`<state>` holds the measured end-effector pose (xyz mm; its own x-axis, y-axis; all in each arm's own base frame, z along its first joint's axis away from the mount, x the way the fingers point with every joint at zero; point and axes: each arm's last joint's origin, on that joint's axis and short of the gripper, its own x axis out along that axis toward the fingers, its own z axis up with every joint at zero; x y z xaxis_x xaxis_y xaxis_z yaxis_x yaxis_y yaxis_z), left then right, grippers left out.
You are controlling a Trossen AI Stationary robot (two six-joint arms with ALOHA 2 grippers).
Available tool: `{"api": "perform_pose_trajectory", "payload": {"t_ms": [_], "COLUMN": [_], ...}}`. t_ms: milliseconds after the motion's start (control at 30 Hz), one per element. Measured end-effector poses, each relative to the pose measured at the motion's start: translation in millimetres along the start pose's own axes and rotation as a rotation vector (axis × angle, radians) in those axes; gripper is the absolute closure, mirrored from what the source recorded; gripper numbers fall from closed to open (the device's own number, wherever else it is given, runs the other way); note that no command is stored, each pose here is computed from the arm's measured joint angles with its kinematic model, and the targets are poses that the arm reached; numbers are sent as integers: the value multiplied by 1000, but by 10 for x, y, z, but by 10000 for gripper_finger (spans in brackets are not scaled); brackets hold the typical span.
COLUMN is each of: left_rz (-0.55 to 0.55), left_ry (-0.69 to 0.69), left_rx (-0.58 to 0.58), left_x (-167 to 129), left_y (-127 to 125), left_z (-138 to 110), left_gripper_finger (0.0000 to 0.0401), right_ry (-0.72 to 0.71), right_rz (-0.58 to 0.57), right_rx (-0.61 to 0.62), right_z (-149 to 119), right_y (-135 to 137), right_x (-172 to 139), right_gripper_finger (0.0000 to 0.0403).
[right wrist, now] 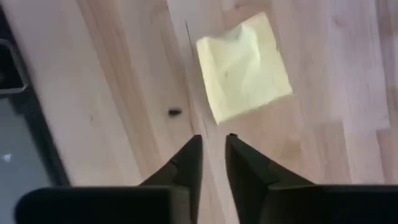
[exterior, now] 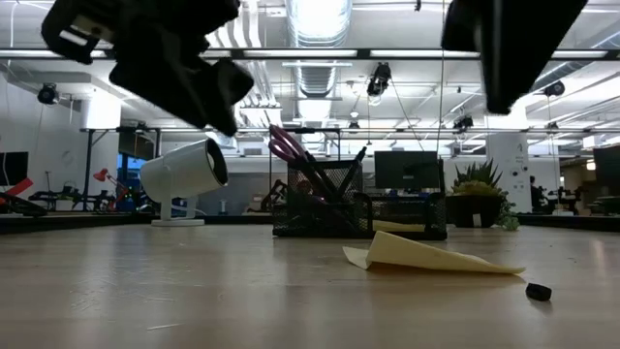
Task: Pick and place office supplies into organizer
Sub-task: Put the yellow sticky notes into the black desk organizer
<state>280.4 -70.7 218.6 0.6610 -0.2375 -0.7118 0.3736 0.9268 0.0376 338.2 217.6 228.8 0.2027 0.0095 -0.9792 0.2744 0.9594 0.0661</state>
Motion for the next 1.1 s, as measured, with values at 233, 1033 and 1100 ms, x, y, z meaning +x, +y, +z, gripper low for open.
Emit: {"api": "perform_pose_trajectory", "payload": {"t_ms": [233,1033,1100], "left_rz": [-6,-16,-16], "left_ry": [37,164,164], "left_rx": [-21,-107,-107], "left_x": [27,127,127], "left_y": [-19,-71,-71], "left_z": [-141,-569,-569], "left_gripper_finger": [248,248,248], "right_ry": [-84,-102,-113], "right_rz": [-1,-130,-121], "right_rx": [-64,-140,-134], "right_z": [157,214,221], "right_y": [195,186,176], "right_x": [307,844,881], "right_gripper_finger": [276,257,262]}}
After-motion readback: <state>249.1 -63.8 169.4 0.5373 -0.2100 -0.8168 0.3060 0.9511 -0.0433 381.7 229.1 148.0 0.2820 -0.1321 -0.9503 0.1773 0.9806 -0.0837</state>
